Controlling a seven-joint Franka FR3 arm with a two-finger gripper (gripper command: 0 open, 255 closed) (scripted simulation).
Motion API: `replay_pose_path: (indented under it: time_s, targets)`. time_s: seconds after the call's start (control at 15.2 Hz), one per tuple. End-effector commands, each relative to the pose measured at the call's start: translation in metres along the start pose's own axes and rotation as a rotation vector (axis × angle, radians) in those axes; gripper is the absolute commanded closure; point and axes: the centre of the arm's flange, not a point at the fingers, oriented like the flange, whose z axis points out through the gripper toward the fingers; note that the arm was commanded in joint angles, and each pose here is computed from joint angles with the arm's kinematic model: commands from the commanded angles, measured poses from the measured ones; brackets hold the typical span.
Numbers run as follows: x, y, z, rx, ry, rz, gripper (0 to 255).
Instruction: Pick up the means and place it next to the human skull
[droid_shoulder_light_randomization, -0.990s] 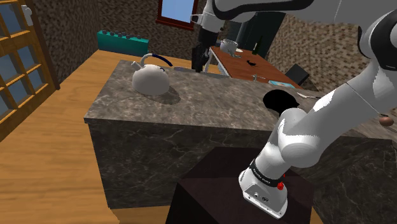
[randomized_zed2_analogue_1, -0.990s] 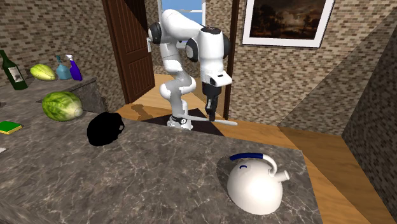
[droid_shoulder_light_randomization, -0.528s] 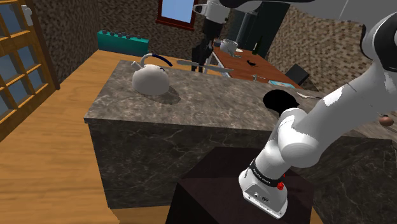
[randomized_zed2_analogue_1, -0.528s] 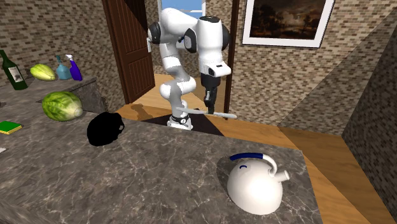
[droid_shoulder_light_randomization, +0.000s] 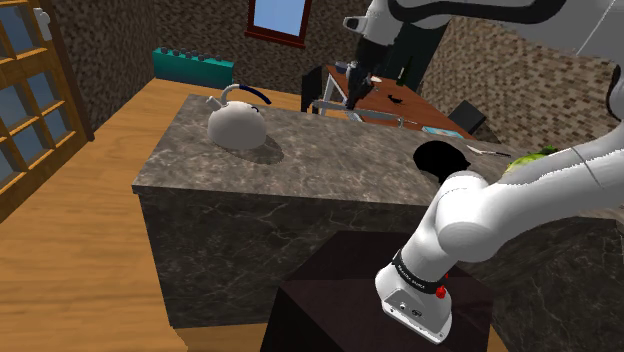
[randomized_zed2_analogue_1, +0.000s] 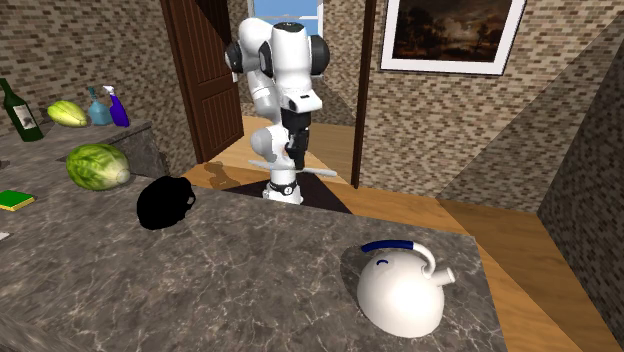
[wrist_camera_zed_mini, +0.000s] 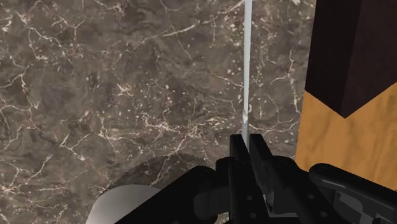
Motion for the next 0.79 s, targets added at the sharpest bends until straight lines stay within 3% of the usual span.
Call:
replay_pose_path:
  time_s: [0.0, 0.73]
  targets:
    - [-0.028, -0.002, 0.000, 0.000, 0.000, -0.001, 255]
    - [-0.171, -0.025, -0.008, 0.000, 0.000, -0.001, 255]
